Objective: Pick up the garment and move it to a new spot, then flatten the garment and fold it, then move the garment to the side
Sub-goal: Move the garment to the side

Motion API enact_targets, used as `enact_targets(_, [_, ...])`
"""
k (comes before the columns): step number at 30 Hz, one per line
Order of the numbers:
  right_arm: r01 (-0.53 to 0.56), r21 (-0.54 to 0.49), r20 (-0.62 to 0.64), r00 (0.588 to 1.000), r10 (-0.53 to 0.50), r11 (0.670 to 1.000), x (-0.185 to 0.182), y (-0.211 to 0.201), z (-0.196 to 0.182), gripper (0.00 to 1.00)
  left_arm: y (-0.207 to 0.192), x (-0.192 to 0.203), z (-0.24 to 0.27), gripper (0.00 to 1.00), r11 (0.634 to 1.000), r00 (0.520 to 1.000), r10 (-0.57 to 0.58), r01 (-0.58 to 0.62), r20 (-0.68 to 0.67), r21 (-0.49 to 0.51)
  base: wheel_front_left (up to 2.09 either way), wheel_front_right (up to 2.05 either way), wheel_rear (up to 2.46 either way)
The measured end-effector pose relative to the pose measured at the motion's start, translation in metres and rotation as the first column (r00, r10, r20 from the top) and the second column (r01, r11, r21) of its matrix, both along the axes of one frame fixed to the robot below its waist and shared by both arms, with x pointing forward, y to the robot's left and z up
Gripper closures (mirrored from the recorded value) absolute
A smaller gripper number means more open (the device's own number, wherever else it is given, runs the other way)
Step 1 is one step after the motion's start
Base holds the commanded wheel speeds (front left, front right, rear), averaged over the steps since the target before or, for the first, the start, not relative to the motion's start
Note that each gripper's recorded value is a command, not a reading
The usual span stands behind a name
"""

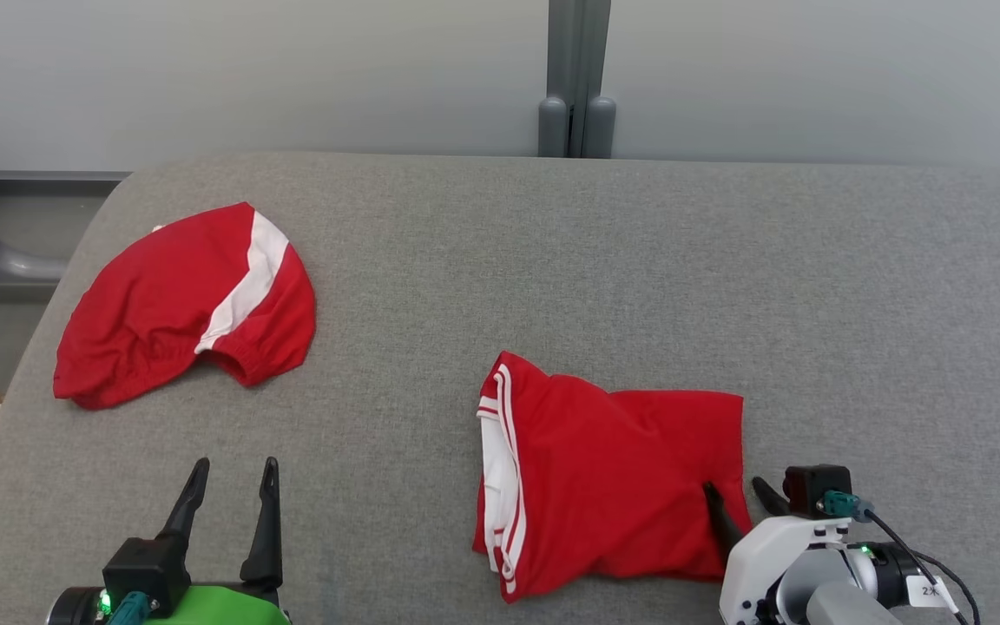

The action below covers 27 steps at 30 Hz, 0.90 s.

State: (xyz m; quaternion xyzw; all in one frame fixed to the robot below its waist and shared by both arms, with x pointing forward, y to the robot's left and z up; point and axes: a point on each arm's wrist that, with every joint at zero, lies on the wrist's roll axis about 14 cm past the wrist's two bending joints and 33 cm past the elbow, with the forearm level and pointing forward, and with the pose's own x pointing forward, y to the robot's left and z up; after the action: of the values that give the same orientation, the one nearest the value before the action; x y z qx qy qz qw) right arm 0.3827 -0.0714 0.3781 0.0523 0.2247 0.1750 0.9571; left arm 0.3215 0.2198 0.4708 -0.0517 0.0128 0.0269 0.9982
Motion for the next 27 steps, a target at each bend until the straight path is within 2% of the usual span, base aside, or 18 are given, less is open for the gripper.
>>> enact_targets(1, [0.001,0.017,-0.006,1.0,-0.001,1.0,0.0,0.003,0.0,1.0,0.0,0.001,0.0,0.0,1.0,1.0,0.0,0.0,0.0,0.0,0.0,0.0,0.0])
enact_targets(9, [-0.014,0.047,-0.01,1.0,0.015,0.999,0.013,0.015,0.005,1.0,-0.002,0.005,-0.003,0.0,1.0,1.0,-0.002,0.002,-0.01,-0.007,0.0,0.0,0.0])
enact_targets(15, [-0.043,-0.02,0.112,0.993,0.045,0.999,0.061,0.005,0.041,1.0,-0.008,0.015,-0.001,0.0,1.0,1.0,-0.016,0.016,-0.004,-0.014,0.0,0.0,0.0])
enact_targets(21, [-0.006,-0.123,0.228,0.973,0.034,0.992,0.131,-0.034,0.083,1.0,-0.019,0.045,0.012,0.0,0.998,0.998,-0.053,0.054,0.038,-0.014,0.0,0.0,0.0])
enact_targets(27, [0.103,-0.241,0.283,0.959,-0.032,0.965,0.189,-0.11,0.101,1.0,-0.029,0.084,0.008,0.0,0.996,0.995,-0.088,0.088,0.043,-0.01,0.0,0.0,0.0])
